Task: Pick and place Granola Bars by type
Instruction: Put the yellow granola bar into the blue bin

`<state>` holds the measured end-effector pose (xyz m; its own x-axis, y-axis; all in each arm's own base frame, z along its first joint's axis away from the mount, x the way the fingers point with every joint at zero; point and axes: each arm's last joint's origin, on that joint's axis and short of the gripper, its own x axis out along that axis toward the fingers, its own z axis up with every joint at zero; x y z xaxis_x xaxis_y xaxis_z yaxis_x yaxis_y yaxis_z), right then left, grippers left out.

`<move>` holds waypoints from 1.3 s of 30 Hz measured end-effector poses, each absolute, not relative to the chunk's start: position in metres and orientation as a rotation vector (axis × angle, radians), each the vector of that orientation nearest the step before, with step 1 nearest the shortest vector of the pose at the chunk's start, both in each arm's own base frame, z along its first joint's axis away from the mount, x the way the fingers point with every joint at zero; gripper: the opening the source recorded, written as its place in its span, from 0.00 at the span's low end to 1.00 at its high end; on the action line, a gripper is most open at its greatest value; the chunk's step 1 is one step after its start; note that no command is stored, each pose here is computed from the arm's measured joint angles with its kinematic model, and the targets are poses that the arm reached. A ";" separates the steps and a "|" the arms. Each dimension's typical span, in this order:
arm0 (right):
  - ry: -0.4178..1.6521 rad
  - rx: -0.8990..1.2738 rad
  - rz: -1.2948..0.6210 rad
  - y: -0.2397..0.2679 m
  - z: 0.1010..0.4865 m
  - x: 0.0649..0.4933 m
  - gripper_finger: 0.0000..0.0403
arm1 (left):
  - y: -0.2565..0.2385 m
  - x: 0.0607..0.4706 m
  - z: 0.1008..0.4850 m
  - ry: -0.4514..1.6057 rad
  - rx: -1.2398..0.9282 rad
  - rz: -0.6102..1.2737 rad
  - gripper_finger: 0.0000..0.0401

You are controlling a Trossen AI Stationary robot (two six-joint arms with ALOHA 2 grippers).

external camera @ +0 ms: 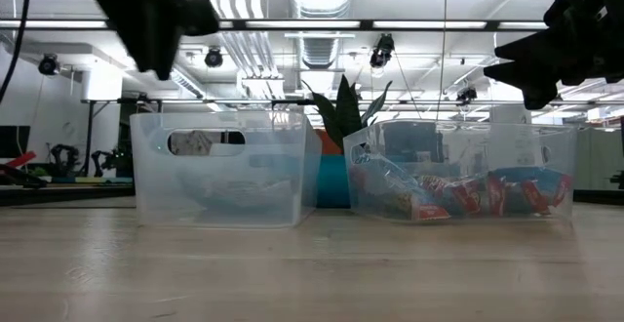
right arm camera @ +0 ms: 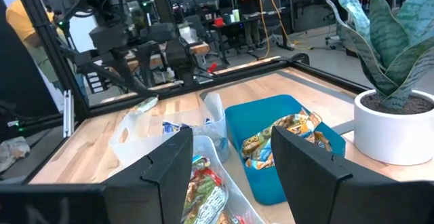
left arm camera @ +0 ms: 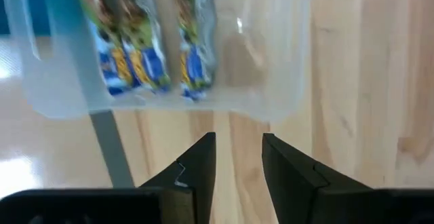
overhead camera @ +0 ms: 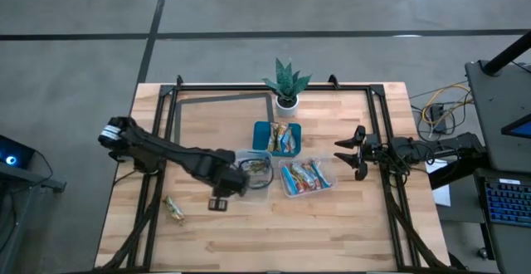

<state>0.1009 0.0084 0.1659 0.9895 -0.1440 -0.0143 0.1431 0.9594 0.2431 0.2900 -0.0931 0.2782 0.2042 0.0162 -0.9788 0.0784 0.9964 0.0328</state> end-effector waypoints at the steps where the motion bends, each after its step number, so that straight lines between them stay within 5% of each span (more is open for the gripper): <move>1: -0.004 0.246 -0.144 0.008 0.166 0.101 0.47 | -0.095 0.285 0.278 1.367 0.083 -0.057 0.26; 25: -0.003 0.246 -0.144 0.008 0.166 0.101 0.47 | -0.125 0.180 0.248 1.498 0.086 -0.475 0.26; 39: -0.003 0.246 -0.145 0.008 0.166 0.101 0.47 | -0.138 0.151 0.219 1.519 0.200 -0.631 0.44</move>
